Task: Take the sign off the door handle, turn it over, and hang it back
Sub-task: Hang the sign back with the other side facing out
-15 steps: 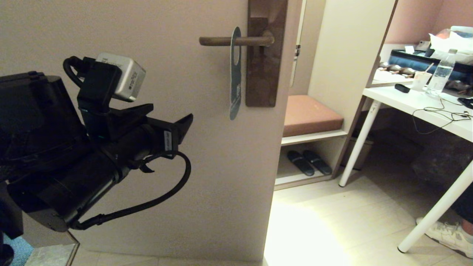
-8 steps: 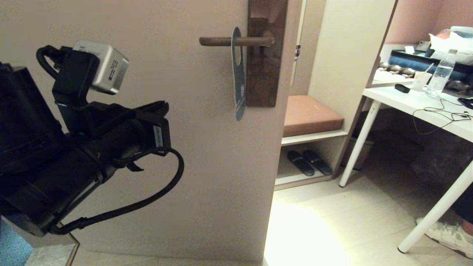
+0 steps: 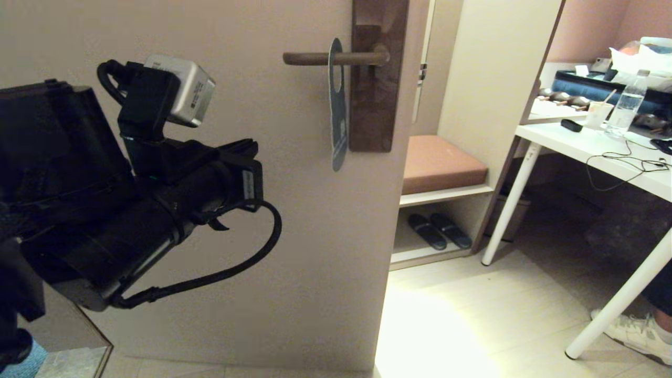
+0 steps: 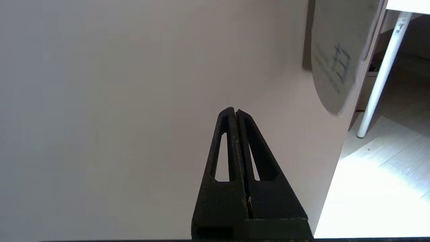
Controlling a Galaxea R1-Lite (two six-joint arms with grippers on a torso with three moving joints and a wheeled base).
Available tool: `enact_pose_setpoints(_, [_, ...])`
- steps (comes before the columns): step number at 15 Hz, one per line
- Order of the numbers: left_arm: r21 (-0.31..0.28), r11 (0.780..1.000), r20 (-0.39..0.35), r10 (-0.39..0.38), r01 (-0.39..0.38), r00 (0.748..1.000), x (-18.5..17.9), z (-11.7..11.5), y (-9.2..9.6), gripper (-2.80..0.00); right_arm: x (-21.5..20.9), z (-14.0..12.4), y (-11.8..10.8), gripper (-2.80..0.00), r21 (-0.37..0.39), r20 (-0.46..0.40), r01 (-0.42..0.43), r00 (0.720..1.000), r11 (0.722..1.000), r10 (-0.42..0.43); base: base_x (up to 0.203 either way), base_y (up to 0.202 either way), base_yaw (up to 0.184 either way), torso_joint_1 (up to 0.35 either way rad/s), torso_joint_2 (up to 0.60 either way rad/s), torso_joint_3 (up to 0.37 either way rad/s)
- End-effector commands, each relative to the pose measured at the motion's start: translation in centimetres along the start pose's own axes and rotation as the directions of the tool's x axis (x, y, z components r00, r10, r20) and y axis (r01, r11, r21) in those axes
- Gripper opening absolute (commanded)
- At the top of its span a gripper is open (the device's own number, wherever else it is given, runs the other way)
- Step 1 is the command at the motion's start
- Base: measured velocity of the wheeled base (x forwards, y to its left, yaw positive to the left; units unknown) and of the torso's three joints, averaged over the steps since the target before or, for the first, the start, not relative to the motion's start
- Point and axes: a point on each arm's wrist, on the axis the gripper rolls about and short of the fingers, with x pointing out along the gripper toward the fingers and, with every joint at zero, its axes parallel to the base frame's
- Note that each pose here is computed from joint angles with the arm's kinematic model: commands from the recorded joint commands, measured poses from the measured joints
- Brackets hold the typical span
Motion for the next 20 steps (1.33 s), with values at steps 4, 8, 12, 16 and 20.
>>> enact_pose_setpoints(4, [0.026,1.0,-0.033,-0.007,0.008,0.999,4.2,-0.8,-2.4,-2.8,0.0,0.0,0.0,-2.8,0.0,0.0,-0.001,1.0,1.0,0.001,0.0,0.0,0.0,0.0,0.0,0.0])
enact_pose_setpoints(8, [0.047,0.999,-0.034,-0.009,0.01,0.999,6.4,-1.1,-3.6,-2.8,0.0,0.0,0.0,-2.8,0.0,0.0,-0.001,1.0,1.0,0.001,0.0,0.0,0.0,0.0,0.0,0.0])
enact_pose_setpoints(12, [0.041,0.999,-0.011,-0.017,0.018,1.0,7.9,-0.5,-4.7,-2.8,0.0,0.0,0.0,-2.8,0.0,0.0,-0.001,1.0,1.0,0.001,0.0,0.0,0.0,0.0,0.0,0.0])
enact_pose_setpoints(16, [0.065,0.995,0.013,-0.079,0.078,0.997,7.8,0.1,-7.3,-2.8,0.0,0.0,0.0,-2.8,0.0,0.0,-0.001,1.0,1.0,0.001,0.0,0.0,0.0,0.0,0.0,0.0])
enact_pose_setpoints(20, [0.089,0.986,0.026,-0.147,0.144,0.989,6.5,0.5,-9.4,-2.8,0.0,0.0,0.0,-2.8,0.0,0.0,-0.001,1.0,1.0,0.001,0.0,0.0,0.0,0.0,0.0,0.0])
